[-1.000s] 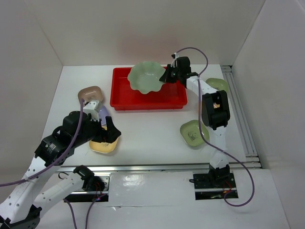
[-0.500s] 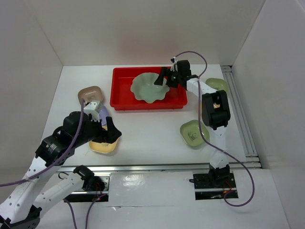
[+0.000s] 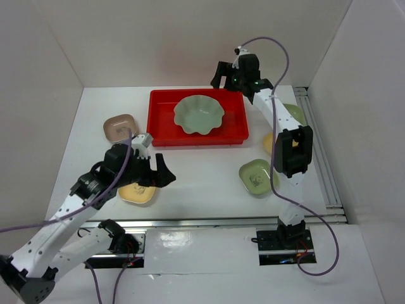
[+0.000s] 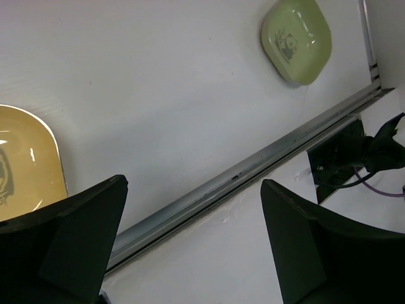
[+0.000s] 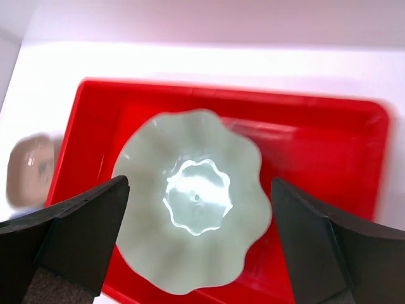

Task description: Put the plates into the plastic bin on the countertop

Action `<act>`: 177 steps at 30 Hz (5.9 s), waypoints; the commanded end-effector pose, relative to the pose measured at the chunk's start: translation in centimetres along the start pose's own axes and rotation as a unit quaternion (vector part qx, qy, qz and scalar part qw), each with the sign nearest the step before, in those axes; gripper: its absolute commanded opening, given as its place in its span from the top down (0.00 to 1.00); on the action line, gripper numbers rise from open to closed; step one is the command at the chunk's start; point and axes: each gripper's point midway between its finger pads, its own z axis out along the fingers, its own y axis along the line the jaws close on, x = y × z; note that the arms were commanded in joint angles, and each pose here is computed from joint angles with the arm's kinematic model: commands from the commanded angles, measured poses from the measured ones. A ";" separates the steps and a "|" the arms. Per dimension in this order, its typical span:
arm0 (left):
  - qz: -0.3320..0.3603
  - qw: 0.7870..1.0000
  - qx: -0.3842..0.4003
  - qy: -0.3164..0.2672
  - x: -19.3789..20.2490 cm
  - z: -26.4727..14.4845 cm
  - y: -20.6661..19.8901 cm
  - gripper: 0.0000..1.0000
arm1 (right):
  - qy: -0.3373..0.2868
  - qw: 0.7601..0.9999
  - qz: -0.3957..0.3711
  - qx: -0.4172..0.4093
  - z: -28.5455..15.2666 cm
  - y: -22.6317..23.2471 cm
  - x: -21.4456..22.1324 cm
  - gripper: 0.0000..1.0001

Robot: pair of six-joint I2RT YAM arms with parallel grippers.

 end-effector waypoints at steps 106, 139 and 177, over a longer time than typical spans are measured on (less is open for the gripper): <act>-0.234 0.938 -0.238 -0.092 -22.4 29.7 11.7 1.00 | -0.290 0.947 0.009 0.141 -42.0 5.3 -5.6 0.00; -0.091 0.958 -0.206 -0.176 -24.6 12.0 0.4 0.01 | -0.130 0.934 0.083 0.322 -27.4 -7.6 5.5 0.00; -0.026 0.981 -0.152 -0.120 -14.8 0.0 0.4 0.05 | 0.065 0.845 0.288 0.446 -21.5 -29.7 24.3 1.00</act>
